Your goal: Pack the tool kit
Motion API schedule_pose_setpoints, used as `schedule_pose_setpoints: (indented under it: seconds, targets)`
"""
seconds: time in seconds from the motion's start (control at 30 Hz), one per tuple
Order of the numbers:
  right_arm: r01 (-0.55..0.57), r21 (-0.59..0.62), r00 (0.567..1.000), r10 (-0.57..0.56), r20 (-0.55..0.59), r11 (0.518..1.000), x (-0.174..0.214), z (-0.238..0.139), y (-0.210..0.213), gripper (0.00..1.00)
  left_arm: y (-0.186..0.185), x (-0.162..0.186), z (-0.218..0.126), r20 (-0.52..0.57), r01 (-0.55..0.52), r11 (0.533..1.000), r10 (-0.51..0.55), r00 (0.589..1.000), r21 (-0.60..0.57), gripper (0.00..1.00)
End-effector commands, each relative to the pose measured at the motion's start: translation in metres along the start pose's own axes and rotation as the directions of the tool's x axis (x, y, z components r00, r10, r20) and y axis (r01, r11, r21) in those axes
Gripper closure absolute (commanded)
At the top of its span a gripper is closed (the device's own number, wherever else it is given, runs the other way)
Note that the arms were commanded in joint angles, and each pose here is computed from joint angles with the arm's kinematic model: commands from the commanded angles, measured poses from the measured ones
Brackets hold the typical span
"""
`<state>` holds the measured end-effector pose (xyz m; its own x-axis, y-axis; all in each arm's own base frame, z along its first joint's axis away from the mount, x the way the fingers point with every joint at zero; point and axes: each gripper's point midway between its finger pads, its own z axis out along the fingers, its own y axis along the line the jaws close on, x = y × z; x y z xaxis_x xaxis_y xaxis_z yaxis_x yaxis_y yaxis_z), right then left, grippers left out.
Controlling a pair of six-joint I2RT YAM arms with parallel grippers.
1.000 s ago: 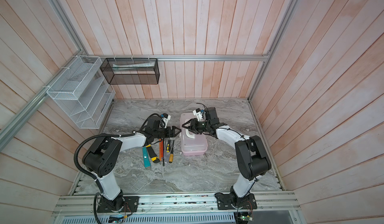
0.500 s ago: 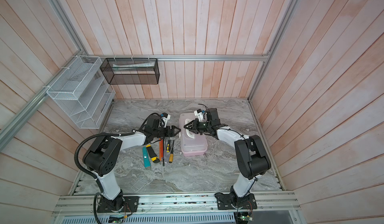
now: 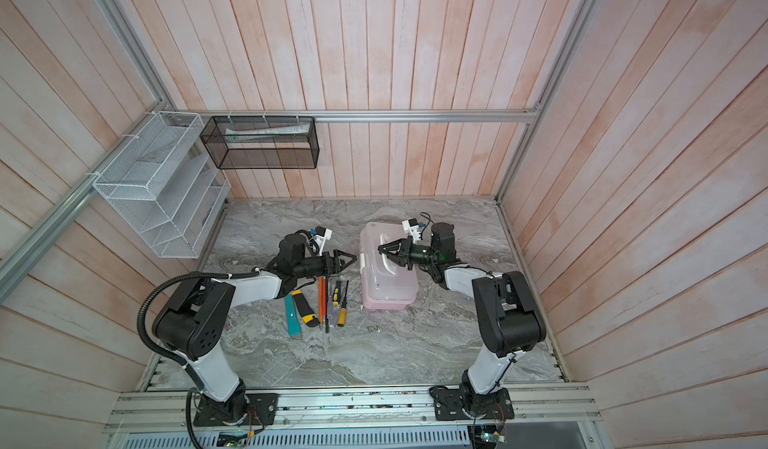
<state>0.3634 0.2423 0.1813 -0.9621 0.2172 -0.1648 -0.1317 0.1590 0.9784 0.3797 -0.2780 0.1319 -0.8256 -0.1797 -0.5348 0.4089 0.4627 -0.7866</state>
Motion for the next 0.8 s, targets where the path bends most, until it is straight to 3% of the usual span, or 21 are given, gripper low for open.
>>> schedule_pose_setpoints:
  seconds: [0.0,0.27,0.77]
  targets:
    - [0.070,-0.086,0.997,-0.072,-0.014,0.994,0.005,-0.007,0.004,1.00,-0.024,-0.004,-0.008,0.006,0.007,0.993,-0.008,1.000,0.116,0.11]
    - [-0.008,-0.188,1.000,0.003,-0.028,0.982,0.012,-0.016,0.004,1.00,-0.033,0.004,-0.005,-0.029,0.059,0.969,-0.053,0.998,0.242,0.13]
    - [-0.017,-0.161,1.000,0.013,-0.025,0.987,0.012,-0.015,-0.008,1.00,-0.029,0.011,0.012,-0.064,0.101,0.950,-0.086,0.994,0.294,0.14]
